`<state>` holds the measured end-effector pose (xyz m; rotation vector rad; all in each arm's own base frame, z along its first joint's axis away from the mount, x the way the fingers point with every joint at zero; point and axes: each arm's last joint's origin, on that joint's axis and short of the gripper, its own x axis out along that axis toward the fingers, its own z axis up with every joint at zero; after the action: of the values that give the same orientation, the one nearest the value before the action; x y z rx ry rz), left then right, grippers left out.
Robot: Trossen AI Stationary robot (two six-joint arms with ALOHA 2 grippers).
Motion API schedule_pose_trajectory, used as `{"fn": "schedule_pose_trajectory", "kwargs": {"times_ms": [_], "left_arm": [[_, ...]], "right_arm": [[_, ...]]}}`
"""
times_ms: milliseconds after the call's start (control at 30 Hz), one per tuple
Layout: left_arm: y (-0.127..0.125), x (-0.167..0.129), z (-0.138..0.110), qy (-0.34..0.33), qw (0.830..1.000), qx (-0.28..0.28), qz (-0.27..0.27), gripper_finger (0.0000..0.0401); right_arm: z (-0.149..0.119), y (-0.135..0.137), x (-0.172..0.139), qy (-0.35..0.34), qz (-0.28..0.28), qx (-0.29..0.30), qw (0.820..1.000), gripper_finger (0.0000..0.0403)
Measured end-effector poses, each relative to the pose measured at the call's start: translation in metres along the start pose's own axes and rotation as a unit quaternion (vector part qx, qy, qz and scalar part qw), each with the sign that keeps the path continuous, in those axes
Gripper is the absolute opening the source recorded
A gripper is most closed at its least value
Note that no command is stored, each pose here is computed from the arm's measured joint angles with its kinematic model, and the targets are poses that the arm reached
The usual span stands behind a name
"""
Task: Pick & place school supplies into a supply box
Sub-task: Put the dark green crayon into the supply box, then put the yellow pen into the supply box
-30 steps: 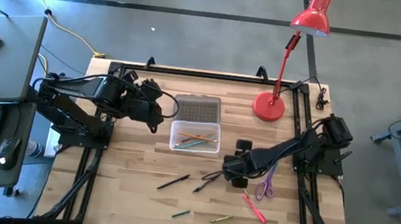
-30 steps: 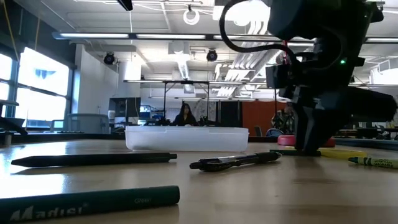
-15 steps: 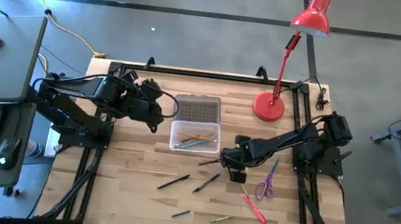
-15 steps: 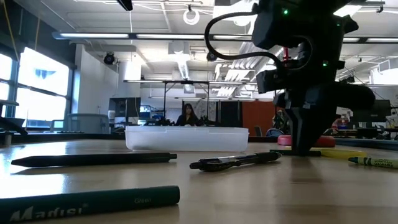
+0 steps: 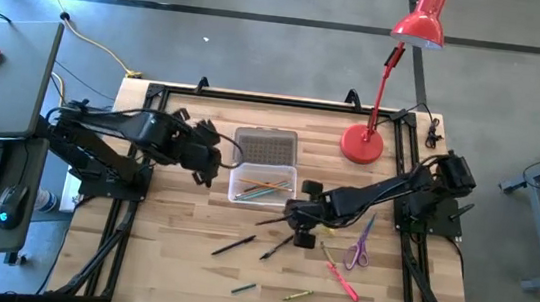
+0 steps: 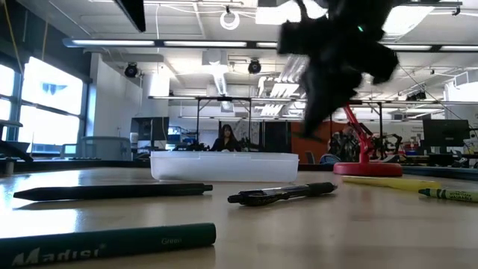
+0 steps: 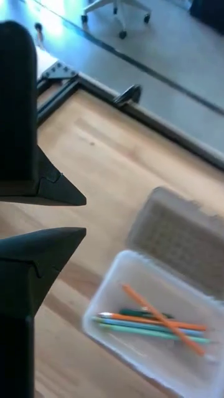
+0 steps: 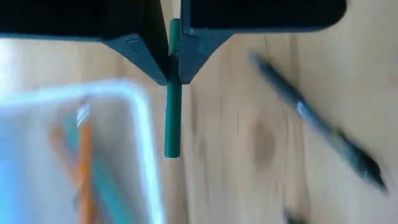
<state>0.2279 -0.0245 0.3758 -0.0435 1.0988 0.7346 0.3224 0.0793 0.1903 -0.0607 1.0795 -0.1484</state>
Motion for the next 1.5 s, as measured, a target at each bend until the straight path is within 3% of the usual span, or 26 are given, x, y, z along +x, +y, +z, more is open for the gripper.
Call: {"fn": "schedule_pose_trajectory", "kwargs": {"times_ms": [133,267,533,767,1033,1300,1500], "left_arm": [[-0.016,0.024,-0.009,0.028,0.999,0.01,-0.02,0.0095],[-0.027,0.039,-0.013,0.032,0.998,0.019,-0.042,0.0095],[-0.033,0.044,-0.012,0.024,0.997,0.018,-0.065,0.0095],[-0.033,0.044,-0.011,0.017,0.998,0.015,-0.064,0.0095],[-0.034,0.043,-0.01,0.012,0.998,0.016,-0.066,0.0095],[-0.033,0.044,-0.01,0.013,0.998,0.017,-0.065,0.0095],[-0.033,0.044,-0.01,0.015,0.998,0.018,-0.064,0.0095]], "right_arm": [[0.034,-0.003,-0.008,-0.139,-0.023,-0.006,0.99,0.0006],[0.051,-0.014,0.008,-0.203,-0.009,-0.035,0.978,0.0003],[0.044,-0.048,0.047,-0.142,-0.054,0.047,0.987,0.0002],[0.029,-0.057,0.052,-0.055,-0.028,0.052,0.997,0.0009],[0.029,-0.056,0.052,-0.054,-0.023,0.035,0.998,0.0049],[0.041,-0.046,0.048,-0.12,0.001,0.035,0.992,0.0092],[0.058,-0.009,0.032,-0.24,0.097,-0.086,0.962,0.0104]]}}
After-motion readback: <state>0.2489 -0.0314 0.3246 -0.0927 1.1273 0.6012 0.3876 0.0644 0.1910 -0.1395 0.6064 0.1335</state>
